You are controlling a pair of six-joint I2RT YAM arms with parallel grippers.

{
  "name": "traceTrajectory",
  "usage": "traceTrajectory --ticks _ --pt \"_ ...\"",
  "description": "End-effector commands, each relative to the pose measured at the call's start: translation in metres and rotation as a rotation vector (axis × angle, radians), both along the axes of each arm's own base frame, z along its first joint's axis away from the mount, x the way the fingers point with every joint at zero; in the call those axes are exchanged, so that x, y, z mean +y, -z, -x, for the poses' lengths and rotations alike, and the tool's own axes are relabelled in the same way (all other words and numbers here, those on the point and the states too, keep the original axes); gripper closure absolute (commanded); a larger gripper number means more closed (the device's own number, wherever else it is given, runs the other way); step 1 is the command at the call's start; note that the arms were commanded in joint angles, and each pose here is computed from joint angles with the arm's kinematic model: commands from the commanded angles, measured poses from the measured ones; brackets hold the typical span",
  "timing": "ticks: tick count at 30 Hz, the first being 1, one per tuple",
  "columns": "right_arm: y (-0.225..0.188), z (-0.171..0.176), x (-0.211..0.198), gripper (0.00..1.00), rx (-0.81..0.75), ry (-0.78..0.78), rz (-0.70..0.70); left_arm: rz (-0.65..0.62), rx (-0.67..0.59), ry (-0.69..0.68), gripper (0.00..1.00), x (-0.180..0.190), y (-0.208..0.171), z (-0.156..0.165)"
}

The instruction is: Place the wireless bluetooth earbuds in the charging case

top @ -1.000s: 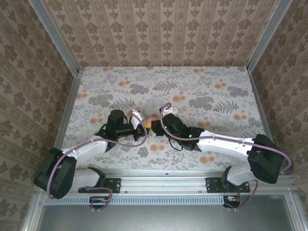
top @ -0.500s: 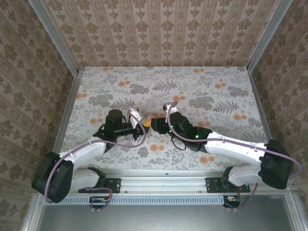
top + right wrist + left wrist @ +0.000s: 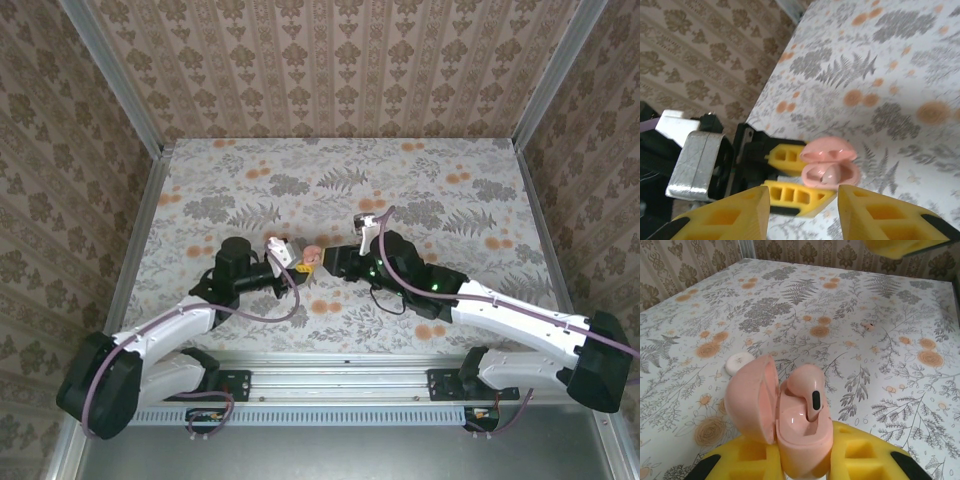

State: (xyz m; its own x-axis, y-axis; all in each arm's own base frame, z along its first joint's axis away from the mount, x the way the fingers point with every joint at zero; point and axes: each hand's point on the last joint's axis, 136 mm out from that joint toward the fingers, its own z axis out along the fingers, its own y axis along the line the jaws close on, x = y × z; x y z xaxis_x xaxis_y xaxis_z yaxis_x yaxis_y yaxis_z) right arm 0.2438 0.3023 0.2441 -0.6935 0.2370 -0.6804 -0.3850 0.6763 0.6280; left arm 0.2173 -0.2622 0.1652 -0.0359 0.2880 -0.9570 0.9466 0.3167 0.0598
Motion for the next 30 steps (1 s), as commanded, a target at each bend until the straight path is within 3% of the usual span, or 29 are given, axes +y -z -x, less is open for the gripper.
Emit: traceTrajectory --ticks 1,11,30 --pt "0.003 0.017 0.011 0.59 0.139 -0.077 -0.061 -0.015 -0.078 0.01 1.0 0.0 -0.004 0.002" --pt "0.022 0.016 0.014 0.62 0.33 -0.014 -0.092 -0.038 -0.136 0.015 1.0 0.002 -0.005 0.009" --pt "0.027 0.003 0.03 0.69 0.378 -0.026 -0.124 -0.045 -0.148 0.016 1.0 0.001 -0.008 0.011"
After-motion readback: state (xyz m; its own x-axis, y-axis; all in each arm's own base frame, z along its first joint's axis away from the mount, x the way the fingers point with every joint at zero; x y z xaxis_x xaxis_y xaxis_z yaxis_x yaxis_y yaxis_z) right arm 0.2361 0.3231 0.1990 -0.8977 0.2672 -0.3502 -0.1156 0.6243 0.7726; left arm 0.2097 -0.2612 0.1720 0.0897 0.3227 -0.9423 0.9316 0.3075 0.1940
